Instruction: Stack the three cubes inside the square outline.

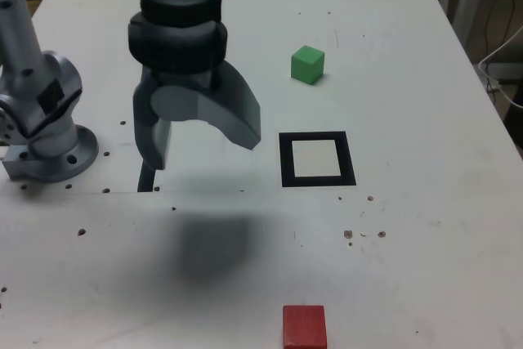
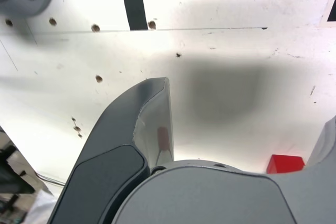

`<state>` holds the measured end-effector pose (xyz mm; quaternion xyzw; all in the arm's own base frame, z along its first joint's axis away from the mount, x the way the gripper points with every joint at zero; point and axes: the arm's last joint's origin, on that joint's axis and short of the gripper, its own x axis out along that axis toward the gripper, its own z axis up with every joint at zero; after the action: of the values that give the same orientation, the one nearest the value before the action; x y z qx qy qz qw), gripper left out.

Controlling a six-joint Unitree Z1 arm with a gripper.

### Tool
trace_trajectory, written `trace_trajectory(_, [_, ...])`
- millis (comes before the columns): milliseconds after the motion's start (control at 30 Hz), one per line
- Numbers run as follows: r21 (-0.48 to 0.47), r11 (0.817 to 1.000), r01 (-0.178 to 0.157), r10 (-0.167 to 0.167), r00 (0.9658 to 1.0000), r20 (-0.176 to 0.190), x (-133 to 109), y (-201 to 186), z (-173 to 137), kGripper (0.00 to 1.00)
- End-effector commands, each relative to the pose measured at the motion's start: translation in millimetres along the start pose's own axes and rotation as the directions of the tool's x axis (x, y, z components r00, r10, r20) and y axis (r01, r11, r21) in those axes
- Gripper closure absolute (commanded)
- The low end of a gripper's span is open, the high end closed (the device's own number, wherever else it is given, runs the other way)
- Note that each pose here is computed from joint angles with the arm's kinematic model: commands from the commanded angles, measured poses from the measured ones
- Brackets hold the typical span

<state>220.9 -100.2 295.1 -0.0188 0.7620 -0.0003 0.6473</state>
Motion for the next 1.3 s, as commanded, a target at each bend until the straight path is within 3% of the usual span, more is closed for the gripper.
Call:
trace_trajectory(0, [-0.005,1.0,-0.002,0.002,1.0,-0.008,1,-8,9,0.0])
trace_trajectory(133, [-0.014,1.0,0.023,-0.023,0.9997,0.005,3,-23,25,0.0])
trace_trajectory(267, [-0.038,0.998,0.055,-0.053,0.9971,0.056,7,-35,32,0.0])
trace_trajectory(433, [-0.023,0.999,0.046,-0.042,0.9917,0.122,2,-52,33,0.0])
trace_trajectory(733, [0.032,0.999,0.032,-0.037,0.9873,0.155,-5,-71,32,0.0])
trace_trajectory(1000, [0.08,0.997,-0.01,-0.001,0.9911,0.133,-5,-87,27,0.0])
trace_trajectory(1267, [-0.009,1.0,-0.024,0.025,0.9952,0.094,0,-102,38,0.0])
